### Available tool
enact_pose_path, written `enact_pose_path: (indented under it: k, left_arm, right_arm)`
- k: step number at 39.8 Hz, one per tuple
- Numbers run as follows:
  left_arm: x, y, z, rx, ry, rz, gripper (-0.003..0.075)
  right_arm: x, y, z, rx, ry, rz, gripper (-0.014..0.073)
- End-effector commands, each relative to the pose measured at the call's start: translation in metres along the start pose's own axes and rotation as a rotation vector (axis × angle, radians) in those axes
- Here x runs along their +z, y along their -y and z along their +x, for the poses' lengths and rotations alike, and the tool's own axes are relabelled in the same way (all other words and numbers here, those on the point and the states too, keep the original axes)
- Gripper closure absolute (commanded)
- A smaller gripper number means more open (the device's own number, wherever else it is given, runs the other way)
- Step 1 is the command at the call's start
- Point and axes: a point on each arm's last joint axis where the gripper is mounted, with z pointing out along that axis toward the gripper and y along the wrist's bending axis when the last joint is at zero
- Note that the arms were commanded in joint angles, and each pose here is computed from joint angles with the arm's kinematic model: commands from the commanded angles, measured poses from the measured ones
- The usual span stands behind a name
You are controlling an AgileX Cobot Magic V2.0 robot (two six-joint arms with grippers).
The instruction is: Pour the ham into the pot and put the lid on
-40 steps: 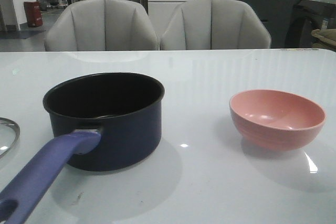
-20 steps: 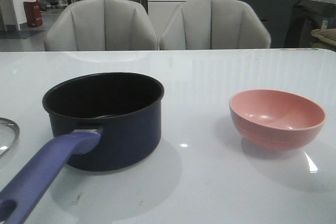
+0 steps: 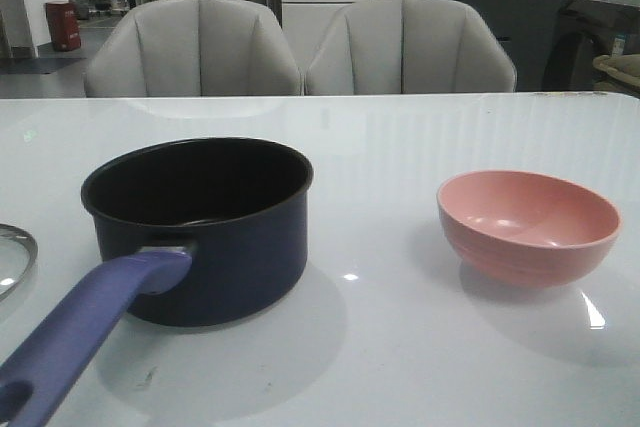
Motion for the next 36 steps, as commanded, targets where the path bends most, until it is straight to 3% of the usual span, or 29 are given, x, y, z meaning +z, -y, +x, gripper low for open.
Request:
enact_pose_path:
  k: [1,24,36]
  left_arm:
    - [-0.014,0.0,-0.013,0.007,0.081,-0.004,0.0143]
    - [0.023,0.001,-0.028,-0.024,-0.001,0.018,0.0143]
    - [0.051,-0.001,-0.028,-0.059,-0.104,0.013,0.0143]
  right_arm:
    - [-0.001,0.0,-0.017,-0.006,0.108,0.01,0.0432]
    - [-0.001,0.0,-0.017,-0.006,0.108,0.01,0.0432]
    - [-0.001,0.0,-0.017,-0.006,0.108,0.01,0.0432]
